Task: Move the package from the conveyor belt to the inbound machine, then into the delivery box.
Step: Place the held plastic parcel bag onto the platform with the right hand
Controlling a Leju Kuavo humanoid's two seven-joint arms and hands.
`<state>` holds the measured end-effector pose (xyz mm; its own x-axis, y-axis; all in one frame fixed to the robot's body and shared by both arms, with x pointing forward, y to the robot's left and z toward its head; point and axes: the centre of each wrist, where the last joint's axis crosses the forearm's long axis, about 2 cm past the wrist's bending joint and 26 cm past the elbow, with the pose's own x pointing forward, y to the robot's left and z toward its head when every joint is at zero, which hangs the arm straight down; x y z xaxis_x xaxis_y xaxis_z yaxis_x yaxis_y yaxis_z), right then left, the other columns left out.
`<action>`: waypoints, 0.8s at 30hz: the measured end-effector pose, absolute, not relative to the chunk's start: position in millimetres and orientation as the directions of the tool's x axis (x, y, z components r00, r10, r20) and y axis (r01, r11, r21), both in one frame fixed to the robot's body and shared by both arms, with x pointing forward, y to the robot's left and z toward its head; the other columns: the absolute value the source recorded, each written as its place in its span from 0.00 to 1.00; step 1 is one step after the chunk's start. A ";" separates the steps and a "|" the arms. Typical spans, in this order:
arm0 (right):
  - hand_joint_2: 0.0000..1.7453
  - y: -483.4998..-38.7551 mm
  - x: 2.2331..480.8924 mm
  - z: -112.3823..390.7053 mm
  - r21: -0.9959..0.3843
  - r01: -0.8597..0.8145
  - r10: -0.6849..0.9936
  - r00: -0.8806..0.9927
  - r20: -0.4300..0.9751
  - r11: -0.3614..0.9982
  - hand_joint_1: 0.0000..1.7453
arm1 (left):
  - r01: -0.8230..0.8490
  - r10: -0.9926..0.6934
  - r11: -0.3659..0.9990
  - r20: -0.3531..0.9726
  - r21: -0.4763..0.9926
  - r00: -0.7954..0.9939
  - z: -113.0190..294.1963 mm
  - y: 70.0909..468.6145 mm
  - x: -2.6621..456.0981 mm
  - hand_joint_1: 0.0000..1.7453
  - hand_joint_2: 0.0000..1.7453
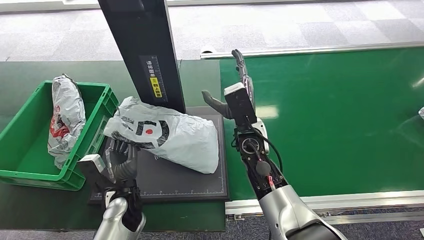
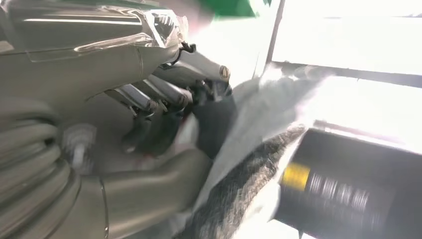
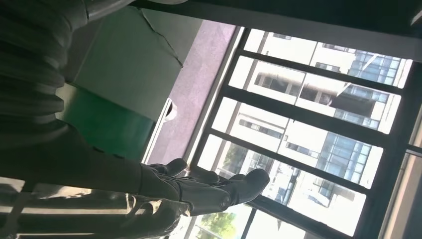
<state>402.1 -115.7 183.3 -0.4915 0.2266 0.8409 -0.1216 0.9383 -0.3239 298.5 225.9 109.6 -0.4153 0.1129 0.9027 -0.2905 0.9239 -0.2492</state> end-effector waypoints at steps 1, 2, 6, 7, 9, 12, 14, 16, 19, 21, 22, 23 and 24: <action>1.00 -121.9 395.6 171.6 -0.327 -0.108 0.239 -0.477 0.846 0.939 0.00 | -0.337 0.053 0.918 0.907 -0.209 -0.417 109.6 238.3 295.8 0.00 1.00; 1.00 -128.9 387.3 158.1 -0.330 -0.095 0.253 -0.458 0.852 0.939 0.00 | -0.382 -0.004 0.908 0.909 -0.171 -0.417 109.5 251.3 292.4 0.00 1.00; 1.00 -153.2 353.6 113.1 -0.341 -0.064 0.291 -0.388 0.875 0.938 0.00 | -0.503 -0.134 0.859 0.905 -0.098 -0.405 111.4 295.6 278.6 0.00 1.00; 1.00 -156.8 348.6 108.0 -0.343 -0.061 0.296 -0.381 0.876 0.937 0.00 | -0.517 -0.147 0.851 0.902 -0.093 -0.405 112.3 302.0 276.2 0.00 1.00; 1.00 -161.6 342.8 102.8 -0.348 -0.054 0.304 -0.373 0.876 0.936 0.00 | -0.535 -0.165 0.840 0.899 -0.088 -0.407 113.8 309.7 273.3 0.00 1.00; 1.00 -166.8 335.1 97.2 -0.349 -0.043 0.313 -0.354 0.881 0.936 0.00 | -0.564 -0.191 0.822 0.893 -0.081 -0.406 115.9 318.3 270.1 0.00 1.00; 1.00 -171.9 323.2 88.5 -0.341 -0.031 0.313 -0.326 0.892 0.939 0.00 | -0.595 -0.214 0.800 0.888 -0.080 -0.406 117.9 327.2 266.5 0.00 1.00; 1.00 -178.5 307.5 77.6 -0.331 -0.016 0.312 -0.295 0.903 0.943 0.00 | -0.622 -0.236 0.779 0.883 -0.079 -0.407 120.3 337.6 263.0 0.00 1.00; 1.00 -187.5 286.5 65.1 -0.319 0.004 0.309 -0.259 0.915 0.948 0.00 | -0.649 -0.284 0.759 0.870 -0.054 -0.404 124.5 351.7 260.9 0.00 1.00; 1.00 -191.9 276.8 59.5 -0.311 0.016 0.306 -0.240 0.921 0.950 0.00 | -0.663 -0.328 0.748 0.857 -0.021 -0.397 127.6 358.8 261.6 0.00 1.00; 1.00 -193.7 273.3 57.1 -0.307 0.021 0.304 -0.231 0.924 0.951 0.00 | -0.669 -0.353 0.743 0.849 -0.001 -0.393 129.3 361.8 262.2 0.00 1.00; 1.00 -195.5 270.6 55.1 -0.303 0.026 0.301 -0.225 0.927 0.953 0.00 | -0.671 -0.380 0.741 0.839 0.024 -0.390 131.5 364.6 262.9 0.00 1.00; 1.00 -197.0 268.4 53.3 -0.298 0.031 0.298 -0.220 0.929 0.954 0.00 | -0.668 -0.409 0.743 0.826 0.054 -0.388 133.8 367.0 263.6 0.00 1.00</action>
